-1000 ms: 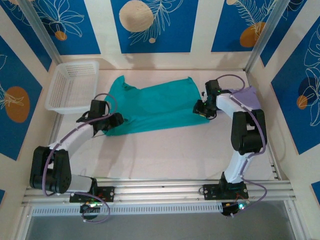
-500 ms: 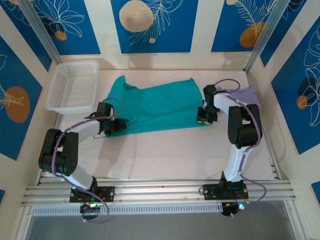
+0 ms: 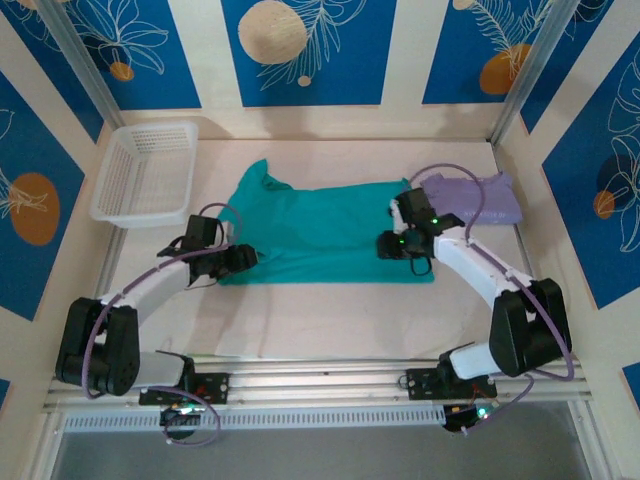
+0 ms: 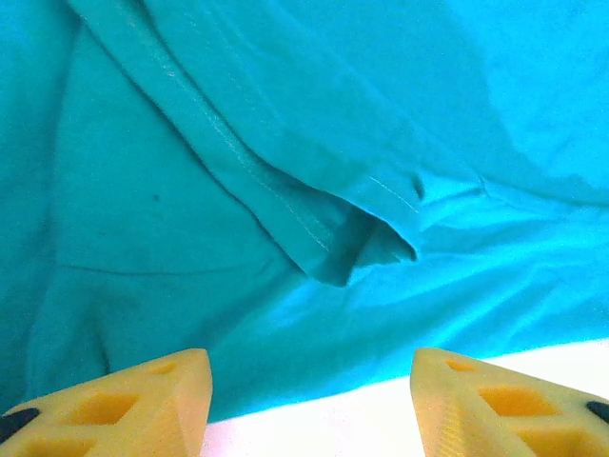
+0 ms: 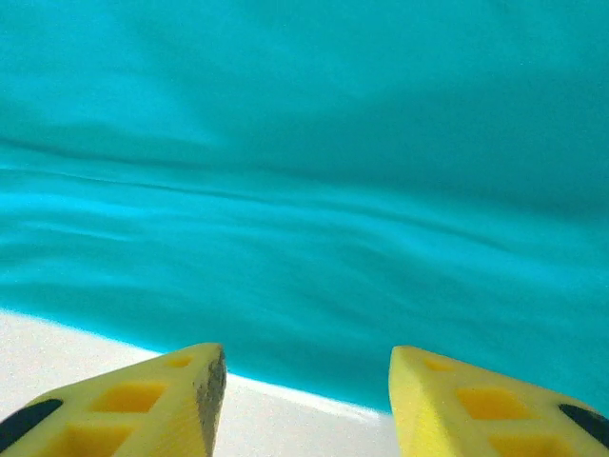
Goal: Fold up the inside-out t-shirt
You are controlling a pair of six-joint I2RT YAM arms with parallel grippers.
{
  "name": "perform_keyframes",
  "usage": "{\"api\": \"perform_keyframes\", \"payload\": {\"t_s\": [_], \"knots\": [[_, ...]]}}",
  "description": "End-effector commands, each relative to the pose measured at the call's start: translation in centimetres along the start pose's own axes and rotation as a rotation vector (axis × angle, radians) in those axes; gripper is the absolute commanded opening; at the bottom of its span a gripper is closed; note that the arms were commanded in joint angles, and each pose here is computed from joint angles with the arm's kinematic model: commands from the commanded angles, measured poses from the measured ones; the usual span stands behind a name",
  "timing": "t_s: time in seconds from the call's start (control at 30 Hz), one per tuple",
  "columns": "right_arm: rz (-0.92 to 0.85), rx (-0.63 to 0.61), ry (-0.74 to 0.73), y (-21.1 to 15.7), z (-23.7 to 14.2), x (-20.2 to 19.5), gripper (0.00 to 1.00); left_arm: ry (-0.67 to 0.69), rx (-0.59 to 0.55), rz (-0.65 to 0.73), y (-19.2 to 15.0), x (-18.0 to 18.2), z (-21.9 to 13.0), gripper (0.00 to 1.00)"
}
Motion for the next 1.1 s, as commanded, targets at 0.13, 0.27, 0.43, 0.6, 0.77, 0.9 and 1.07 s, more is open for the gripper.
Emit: {"api": "perform_keyframes", "payload": {"t_s": [0.13, 0.27, 0.43, 0.6, 0.77, 0.9, 1.07], "knots": [[-0.416, -0.251, 0.341, 7.3, 3.6, 14.3, 0.63, 0.013, -0.043, -0.122, 0.9, 2.8, 0.3, 0.50], [-0.498, -0.218, 0.342, 8.6, 7.3, 18.6, 0.67, 0.032, -0.014, -0.151, 0.3, 4.4, 1.4, 0.43], [-0.583, -0.151, 0.286, 9.4, 11.0, 21.8, 0.72, 0.044, -0.004, -0.168, -0.5, 5.8, 1.8, 0.38], [-0.599, -0.038, 0.131, 10.1, 14.3, 22.2, 0.72, 0.043, -0.001, -0.176, -0.9, 6.4, 1.8, 0.38], [-0.591, 0.024, 0.013, 10.5, 16.2, 21.5, 0.65, 0.052, 0.011, -0.187, -1.1, 7.1, 2.0, 0.38], [-0.516, 0.031, -0.106, 12.4, 16.2, 19.0, 0.50, 0.048, 0.011, -0.191, -1.2, 7.2, 2.1, 0.38], [-0.325, 0.002, -0.126, 15.4, 14.8, 15.2, 0.38, 0.053, 0.008, -0.183, -1.1, 7.2, 1.9, 0.38]]}}
Point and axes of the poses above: each hand's point on the last joint's axis, 136 mm out from that joint toward the fingers, its own z axis out along the fingers, its own x axis along the line the jaws close on, y = z × x, the point moved 7 cm from there along -z, back along the fingers, and after that the axes turned 14 degrees about -z, right-handed, at the moved point
